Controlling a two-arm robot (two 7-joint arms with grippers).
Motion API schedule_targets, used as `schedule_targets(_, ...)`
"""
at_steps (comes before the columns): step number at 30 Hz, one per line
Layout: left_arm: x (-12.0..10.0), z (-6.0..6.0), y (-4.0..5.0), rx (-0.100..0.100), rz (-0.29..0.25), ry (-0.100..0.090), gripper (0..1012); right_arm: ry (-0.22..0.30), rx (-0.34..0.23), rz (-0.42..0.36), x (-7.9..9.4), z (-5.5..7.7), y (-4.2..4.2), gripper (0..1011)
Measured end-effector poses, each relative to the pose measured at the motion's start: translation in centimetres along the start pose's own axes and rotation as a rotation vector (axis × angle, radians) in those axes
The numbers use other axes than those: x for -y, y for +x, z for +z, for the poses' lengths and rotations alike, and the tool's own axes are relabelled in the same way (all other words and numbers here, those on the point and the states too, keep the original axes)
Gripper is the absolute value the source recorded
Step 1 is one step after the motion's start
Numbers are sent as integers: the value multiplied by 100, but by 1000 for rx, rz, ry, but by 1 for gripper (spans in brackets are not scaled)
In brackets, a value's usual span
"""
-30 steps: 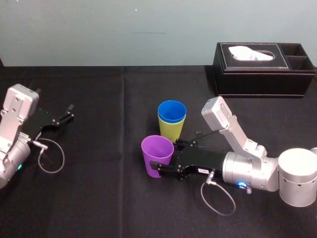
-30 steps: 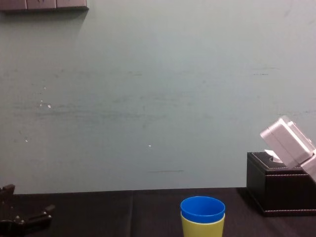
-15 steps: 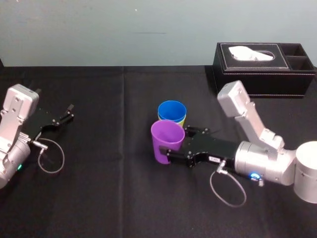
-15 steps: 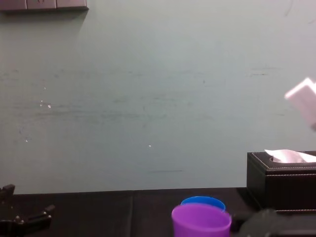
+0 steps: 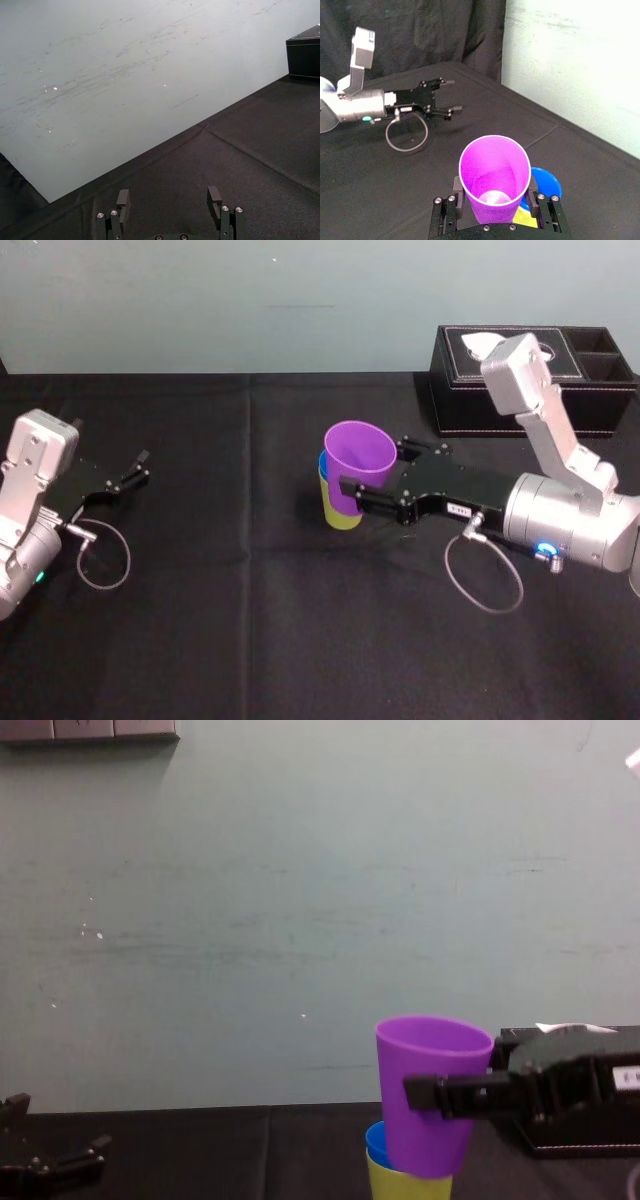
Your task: Stack the three plastic cups sequentially using one hand.
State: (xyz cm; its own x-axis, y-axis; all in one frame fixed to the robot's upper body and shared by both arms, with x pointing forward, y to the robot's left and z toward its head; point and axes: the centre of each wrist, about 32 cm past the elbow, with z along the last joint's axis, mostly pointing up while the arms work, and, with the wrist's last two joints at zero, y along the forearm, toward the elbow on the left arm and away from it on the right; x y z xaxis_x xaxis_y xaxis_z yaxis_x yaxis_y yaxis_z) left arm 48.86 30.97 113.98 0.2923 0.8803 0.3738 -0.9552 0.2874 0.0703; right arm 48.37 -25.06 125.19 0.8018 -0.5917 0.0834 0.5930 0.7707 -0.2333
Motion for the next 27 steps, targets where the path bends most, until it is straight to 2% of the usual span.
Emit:
schedule_targets(5, 0, 0, 0, 0, 0, 0, 1011, 10, 9, -17, -10, 86, 54, 723)
schedule_targets(12, 0, 0, 0, 0, 0, 0, 1011, 9, -6, -36, -73, 127, 164, 723)
schedule_targets(21, 0, 0, 0, 0, 0, 0, 1011, -8, -25, -47, -186, 93, 271, 723)
schedule_targets(27, 0, 0, 0, 0, 0, 0, 1011, -12, -30, -44, -254, 62, 305, 723)
